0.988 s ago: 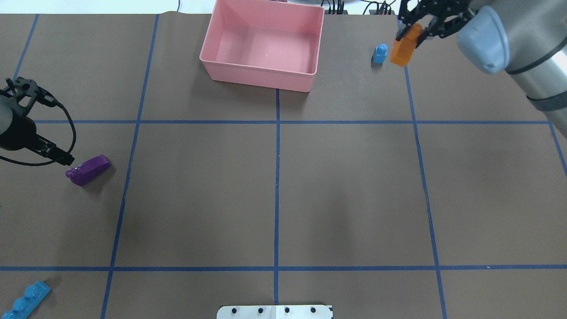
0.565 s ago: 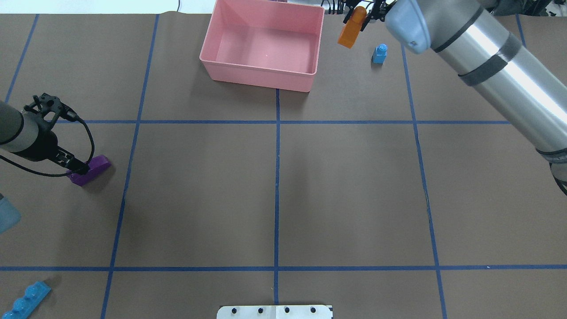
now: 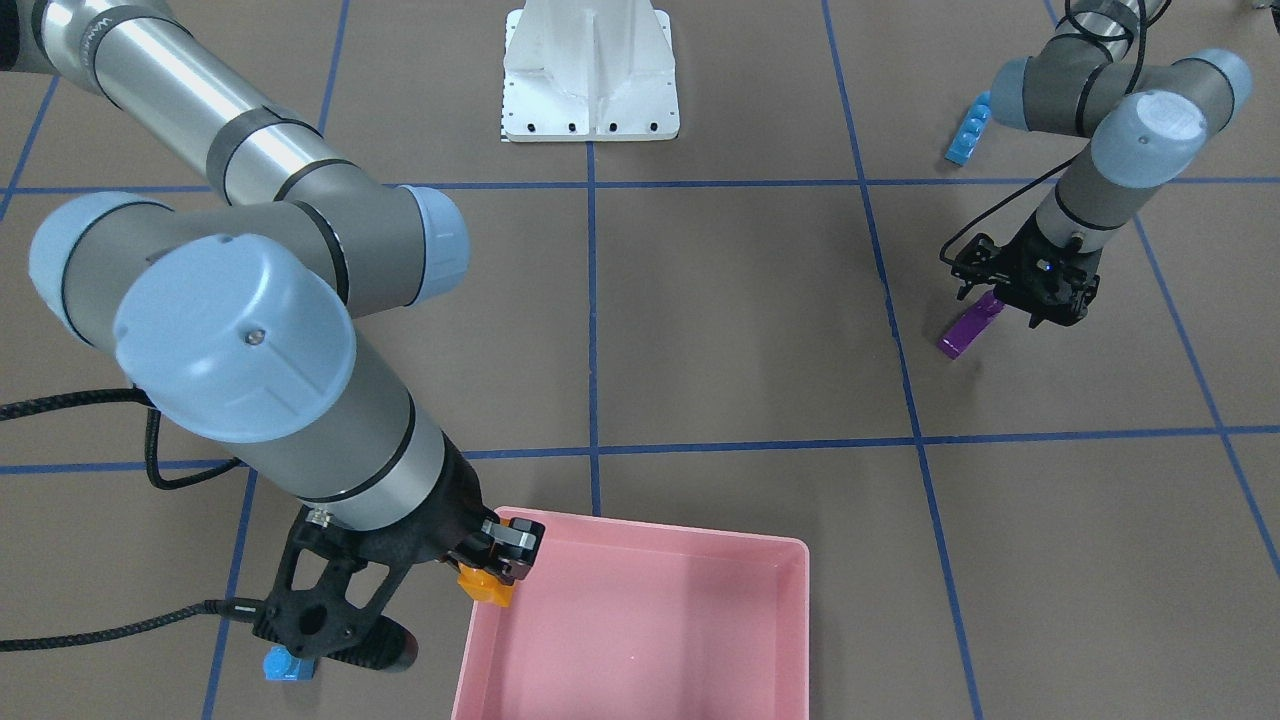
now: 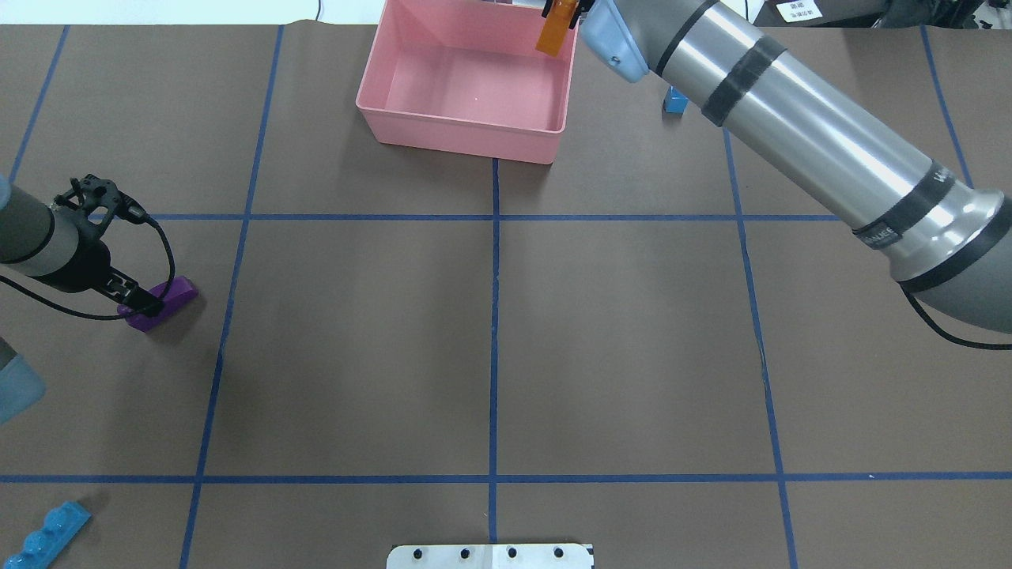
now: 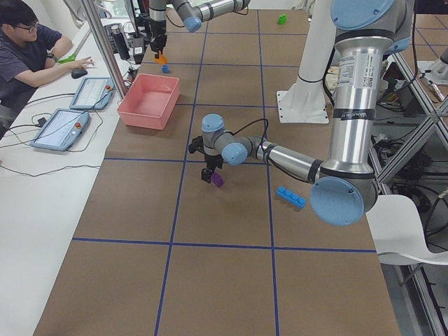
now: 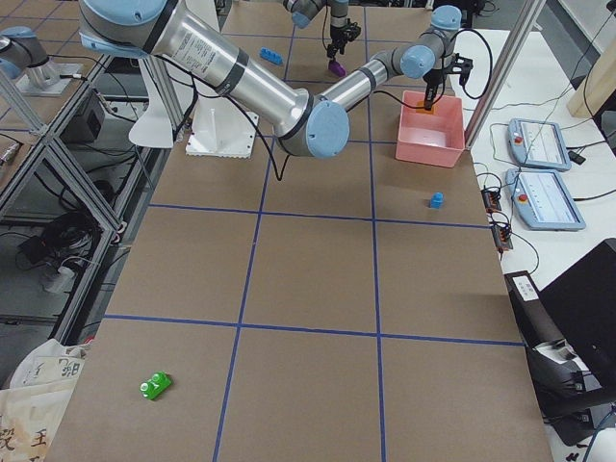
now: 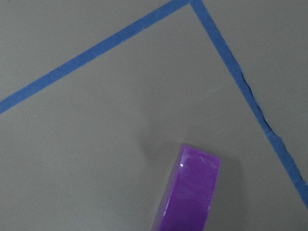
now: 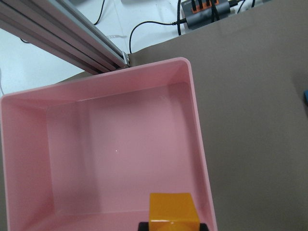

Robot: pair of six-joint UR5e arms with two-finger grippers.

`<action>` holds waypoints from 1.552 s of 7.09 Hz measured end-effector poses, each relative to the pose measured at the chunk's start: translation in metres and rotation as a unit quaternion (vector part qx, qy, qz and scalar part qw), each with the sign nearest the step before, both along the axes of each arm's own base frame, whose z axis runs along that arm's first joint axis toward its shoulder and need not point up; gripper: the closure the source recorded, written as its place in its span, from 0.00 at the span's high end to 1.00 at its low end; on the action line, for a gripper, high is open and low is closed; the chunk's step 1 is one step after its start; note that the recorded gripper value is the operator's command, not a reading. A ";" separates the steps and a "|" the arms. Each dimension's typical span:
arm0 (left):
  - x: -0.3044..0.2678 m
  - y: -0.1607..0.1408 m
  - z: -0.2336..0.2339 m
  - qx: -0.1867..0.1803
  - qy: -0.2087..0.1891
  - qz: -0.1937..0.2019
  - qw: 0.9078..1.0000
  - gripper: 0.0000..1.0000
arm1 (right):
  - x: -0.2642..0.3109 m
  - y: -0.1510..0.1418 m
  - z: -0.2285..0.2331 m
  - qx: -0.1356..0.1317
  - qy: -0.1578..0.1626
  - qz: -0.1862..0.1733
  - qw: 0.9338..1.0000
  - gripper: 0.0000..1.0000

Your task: Put all blocks into box

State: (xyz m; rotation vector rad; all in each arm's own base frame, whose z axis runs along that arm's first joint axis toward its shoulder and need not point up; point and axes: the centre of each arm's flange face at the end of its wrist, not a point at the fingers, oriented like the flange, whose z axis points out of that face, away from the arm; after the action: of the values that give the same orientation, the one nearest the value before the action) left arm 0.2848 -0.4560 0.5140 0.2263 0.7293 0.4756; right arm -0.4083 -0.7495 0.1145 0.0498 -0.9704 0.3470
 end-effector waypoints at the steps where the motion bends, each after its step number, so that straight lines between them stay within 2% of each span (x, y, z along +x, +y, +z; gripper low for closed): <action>1: 0.001 0.000 0.002 -0.001 -0.001 0.000 1.000 0.99 | -0.018 -0.004 0.001 0.024 0.003 0.008 1.000 0.00; 3: 0.004 0.001 0.004 -0.003 -0.002 0.003 1.000 0.98 | -0.051 -0.005 0.012 0.061 0.008 0.021 0.998 0.00; 5: 0.008 0.004 0.004 -0.004 -0.002 0.006 1.000 0.93 | -0.075 -0.005 0.011 0.082 0.011 0.028 0.996 0.00; 6: 0.009 0.005 0.004 -0.005 -0.002 0.007 1.000 0.87 | -0.080 -0.005 0.012 0.087 0.010 0.029 0.996 0.05; 7: 0.012 0.006 0.005 -0.005 -0.003 0.011 1.000 0.86 | -0.083 -0.004 0.012 0.089 0.009 0.028 0.996 0.66; 8: 0.019 0.008 0.006 -0.007 -0.004 0.016 1.000 0.86 | -0.084 -0.004 0.012 0.090 0.009 0.029 0.995 0.99; 9: 0.025 0.007 0.008 -0.008 -0.005 0.019 1.000 0.72 | -0.084 -0.003 0.011 0.092 0.008 0.028 0.995 0.99; 11: 0.030 0.005 0.012 -0.009 -0.009 0.022 1.000 0.00 | -0.082 -0.004 0.006 0.094 0.008 0.029 0.995 1.00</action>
State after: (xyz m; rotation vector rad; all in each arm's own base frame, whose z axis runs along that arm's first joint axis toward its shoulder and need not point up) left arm 0.3151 -0.4511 0.5257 0.1902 0.7218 0.5117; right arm -0.4904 -0.7538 0.1209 0.2526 -0.9858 0.3068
